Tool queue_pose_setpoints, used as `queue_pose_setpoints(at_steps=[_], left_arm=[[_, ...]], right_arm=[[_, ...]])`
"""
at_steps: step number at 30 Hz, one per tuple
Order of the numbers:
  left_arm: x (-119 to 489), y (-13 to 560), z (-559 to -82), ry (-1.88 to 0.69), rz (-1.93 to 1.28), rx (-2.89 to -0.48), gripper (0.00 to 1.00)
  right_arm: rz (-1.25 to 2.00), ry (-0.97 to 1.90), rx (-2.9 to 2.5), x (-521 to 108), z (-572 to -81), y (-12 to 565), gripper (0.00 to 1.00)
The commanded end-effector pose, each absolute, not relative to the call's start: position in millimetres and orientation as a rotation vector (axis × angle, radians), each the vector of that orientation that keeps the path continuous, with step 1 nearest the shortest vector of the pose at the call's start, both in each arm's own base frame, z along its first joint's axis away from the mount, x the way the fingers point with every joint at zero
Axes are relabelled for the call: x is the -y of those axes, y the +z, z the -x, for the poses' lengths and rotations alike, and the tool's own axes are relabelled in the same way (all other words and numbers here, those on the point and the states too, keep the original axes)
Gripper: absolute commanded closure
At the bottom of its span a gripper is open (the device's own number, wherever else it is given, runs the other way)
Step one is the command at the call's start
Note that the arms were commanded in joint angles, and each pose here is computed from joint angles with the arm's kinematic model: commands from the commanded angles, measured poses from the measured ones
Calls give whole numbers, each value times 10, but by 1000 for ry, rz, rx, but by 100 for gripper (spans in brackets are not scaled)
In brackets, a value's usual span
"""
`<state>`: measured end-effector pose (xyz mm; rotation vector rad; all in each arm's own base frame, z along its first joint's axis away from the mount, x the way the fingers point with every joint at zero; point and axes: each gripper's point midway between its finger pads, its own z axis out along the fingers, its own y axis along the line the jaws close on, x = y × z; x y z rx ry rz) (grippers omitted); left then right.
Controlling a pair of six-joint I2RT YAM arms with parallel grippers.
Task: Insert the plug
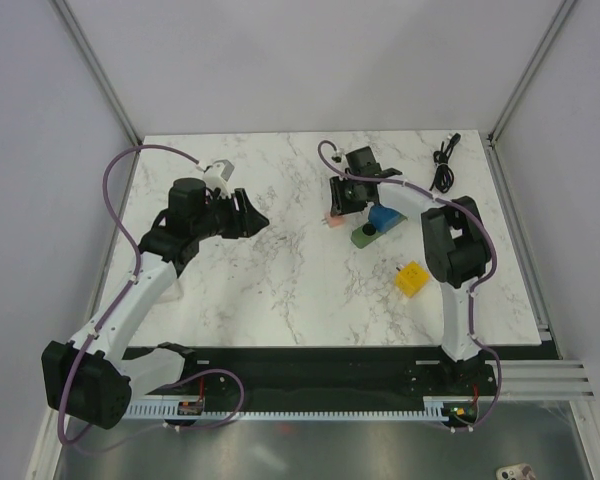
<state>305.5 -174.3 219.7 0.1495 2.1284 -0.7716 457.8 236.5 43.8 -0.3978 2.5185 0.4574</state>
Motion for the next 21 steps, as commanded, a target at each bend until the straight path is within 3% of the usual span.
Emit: queue_pose_setpoints(at_steps=[1,9,12,13,15,21], left_arm=[[1825,2290,-3038,-819,-235,-2066,41],[1967,2230,-2961,-876,-353,-2070,41],[2098,2199,-2901,-872,-456,-2066,43],[2212,2174,-2829,-873,-523,-2059,43],[2323,2044,-2779,-853,-576,-2097,43],[2573,1740,-2670,-775,-714,-2172,37]], right_arm=[[433,598,-2574,-2646,-4104,438,60],[515,751,-2522,-2929,-3559,695,59],[459,726,-2487,-2836,-3519,915,47],[440,712,-2474,-2798,-3517,982,37],[353,703,-2435,-2664,-3519,1211,27],[136,783,-2309,-2139,-3507,1801,20]])
